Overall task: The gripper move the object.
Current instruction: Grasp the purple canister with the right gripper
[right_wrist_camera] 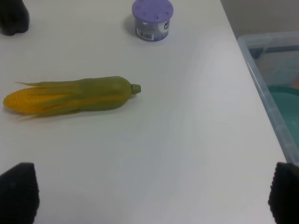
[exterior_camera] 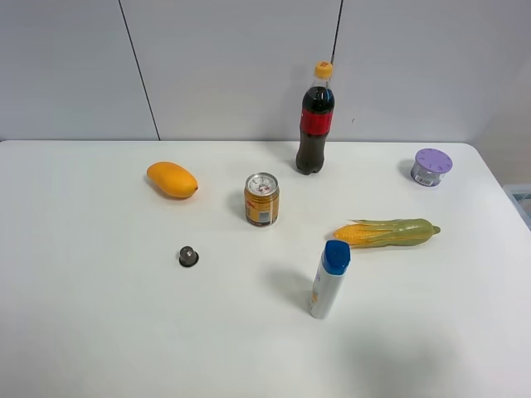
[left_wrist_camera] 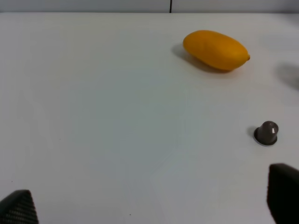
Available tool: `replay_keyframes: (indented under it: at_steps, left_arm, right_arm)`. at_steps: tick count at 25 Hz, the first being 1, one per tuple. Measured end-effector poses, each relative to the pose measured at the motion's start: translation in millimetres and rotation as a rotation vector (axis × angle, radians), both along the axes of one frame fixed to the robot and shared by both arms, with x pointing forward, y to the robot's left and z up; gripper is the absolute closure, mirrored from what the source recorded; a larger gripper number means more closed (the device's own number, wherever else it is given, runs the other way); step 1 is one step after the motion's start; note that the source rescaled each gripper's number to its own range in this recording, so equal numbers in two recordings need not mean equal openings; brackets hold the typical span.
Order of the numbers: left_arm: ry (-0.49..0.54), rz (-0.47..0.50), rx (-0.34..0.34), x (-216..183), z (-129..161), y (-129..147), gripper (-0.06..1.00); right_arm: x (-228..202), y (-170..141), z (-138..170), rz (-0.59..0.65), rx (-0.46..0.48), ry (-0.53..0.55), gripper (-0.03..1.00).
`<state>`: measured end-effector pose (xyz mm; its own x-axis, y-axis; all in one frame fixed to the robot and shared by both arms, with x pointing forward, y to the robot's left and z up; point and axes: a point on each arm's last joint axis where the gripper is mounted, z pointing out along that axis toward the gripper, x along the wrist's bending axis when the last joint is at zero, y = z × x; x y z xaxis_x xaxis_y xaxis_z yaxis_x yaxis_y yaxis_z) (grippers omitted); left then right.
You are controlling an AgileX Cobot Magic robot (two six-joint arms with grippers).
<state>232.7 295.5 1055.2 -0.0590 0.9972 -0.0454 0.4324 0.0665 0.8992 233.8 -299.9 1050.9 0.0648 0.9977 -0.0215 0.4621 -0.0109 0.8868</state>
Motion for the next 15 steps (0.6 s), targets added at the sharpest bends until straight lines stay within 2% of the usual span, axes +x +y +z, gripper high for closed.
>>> replay_keyframes:
  at_steps: [15]
  left_arm:
    - [0.000,0.000,0.000,0.0,0.0,0.0,-0.06]
  right_arm:
    - [0.0,0.2,0.0,-0.001,0.007,-0.001,-0.03]
